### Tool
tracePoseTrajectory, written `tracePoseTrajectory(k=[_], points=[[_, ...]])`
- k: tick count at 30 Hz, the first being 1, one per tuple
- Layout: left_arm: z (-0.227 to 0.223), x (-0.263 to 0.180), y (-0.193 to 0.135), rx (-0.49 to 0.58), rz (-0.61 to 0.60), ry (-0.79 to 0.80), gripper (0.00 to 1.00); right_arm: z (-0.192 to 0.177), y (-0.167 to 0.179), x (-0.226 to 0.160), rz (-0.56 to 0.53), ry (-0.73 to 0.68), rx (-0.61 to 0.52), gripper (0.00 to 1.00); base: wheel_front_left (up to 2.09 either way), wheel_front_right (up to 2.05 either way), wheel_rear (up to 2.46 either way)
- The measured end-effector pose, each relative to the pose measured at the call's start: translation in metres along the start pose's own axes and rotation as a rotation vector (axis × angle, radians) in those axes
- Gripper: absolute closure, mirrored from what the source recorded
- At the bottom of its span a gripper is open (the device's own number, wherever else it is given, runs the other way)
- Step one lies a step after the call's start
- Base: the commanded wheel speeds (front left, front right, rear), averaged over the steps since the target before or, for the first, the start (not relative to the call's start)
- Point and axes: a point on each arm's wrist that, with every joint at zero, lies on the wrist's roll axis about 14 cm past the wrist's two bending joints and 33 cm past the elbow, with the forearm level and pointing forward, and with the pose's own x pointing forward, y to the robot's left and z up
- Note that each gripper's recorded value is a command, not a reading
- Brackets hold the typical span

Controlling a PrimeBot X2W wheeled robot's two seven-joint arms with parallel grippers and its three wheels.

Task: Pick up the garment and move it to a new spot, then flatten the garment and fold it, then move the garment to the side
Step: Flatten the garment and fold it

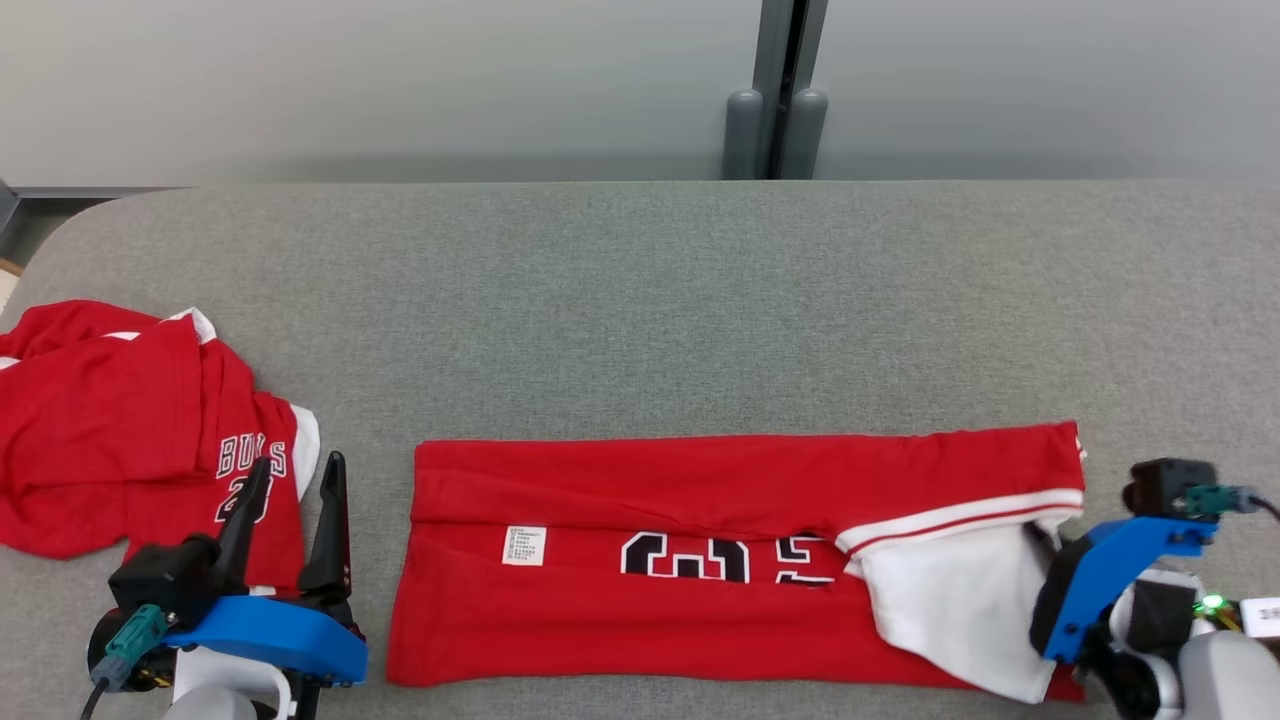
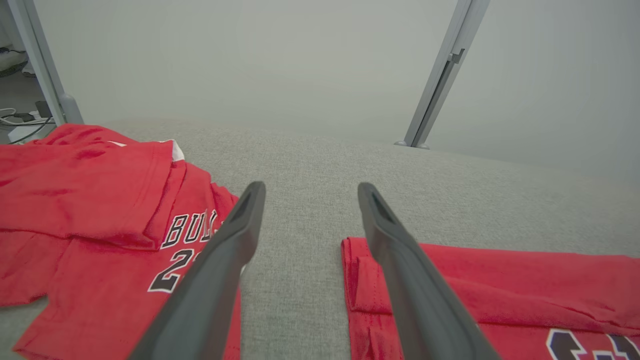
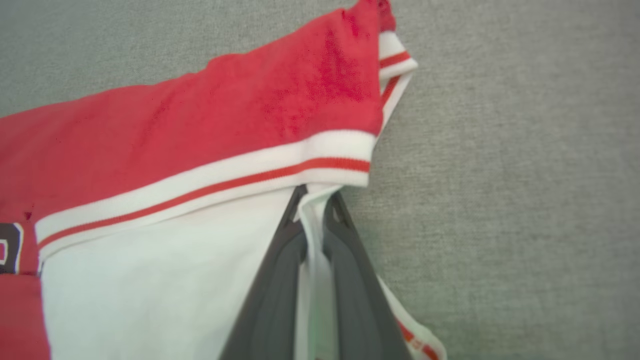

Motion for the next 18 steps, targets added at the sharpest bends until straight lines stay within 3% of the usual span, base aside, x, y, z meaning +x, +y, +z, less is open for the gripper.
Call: tracePoseTrajectory(k=[9,18], points=[[0.006,0.007,-0.007,0.002,-0.014,-0.020,0.00,0.061,-0.071,-0.042,-0.195,-0.143,-0.042,1.00,0.00,0.00,0.00],[0.009,0.007,-0.010,-0.004,-0.018,-0.031,0.00,0.074,-0.111,-0.080,-0.332,-0.167,-0.049,1.00,0.00,0.00,0.00]])
